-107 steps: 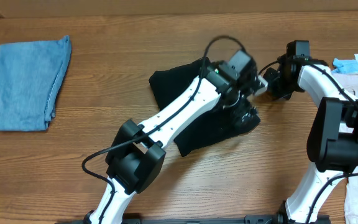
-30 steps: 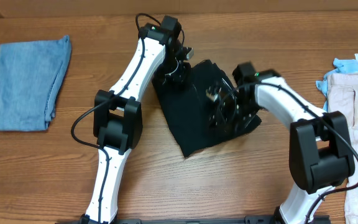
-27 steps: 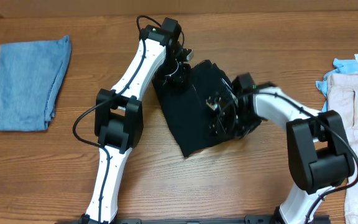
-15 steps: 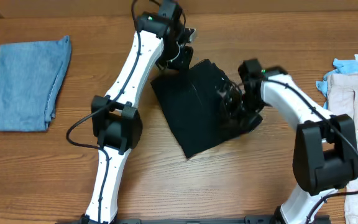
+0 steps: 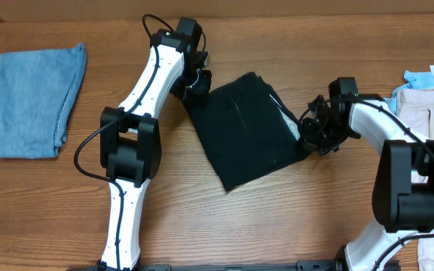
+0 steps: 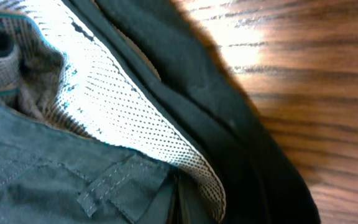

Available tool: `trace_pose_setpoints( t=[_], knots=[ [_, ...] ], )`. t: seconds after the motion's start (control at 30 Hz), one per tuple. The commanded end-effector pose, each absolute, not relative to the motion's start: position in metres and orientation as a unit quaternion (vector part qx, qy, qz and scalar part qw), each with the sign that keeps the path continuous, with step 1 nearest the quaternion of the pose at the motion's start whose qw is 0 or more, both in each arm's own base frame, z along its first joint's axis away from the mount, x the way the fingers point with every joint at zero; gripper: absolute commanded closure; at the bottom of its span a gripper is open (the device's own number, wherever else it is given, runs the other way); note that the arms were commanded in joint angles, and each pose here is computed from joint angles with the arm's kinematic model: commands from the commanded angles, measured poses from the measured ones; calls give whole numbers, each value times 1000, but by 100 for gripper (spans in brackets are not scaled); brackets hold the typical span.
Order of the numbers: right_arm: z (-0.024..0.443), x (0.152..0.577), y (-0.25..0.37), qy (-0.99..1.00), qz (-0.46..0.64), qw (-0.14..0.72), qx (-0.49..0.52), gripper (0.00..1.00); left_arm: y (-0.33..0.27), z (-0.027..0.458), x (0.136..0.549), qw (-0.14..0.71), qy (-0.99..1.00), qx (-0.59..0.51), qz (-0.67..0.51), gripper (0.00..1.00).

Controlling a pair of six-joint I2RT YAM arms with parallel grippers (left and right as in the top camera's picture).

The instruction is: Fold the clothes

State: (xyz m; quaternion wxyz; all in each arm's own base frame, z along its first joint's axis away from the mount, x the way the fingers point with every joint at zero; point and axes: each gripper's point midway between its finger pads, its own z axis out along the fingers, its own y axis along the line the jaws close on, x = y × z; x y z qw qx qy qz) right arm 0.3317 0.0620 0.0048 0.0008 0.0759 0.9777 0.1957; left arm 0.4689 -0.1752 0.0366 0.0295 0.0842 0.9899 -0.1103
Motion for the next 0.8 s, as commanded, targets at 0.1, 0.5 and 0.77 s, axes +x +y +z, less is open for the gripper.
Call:
trace_pose_setpoints(
  t=[0.1,0.5,0.77],
  knots=[
    [-24,319,46,981,150,8,126,96,-144,85,508,115,990,62,-56,96],
    [-23,318,47,980,152,6,128,75,-146,144,431,-29,990,-34,-135,0],
    [-23,318,48,980,155,4,128,48,-142,133,388,-88,990,-27,-103,0]
  ],
)
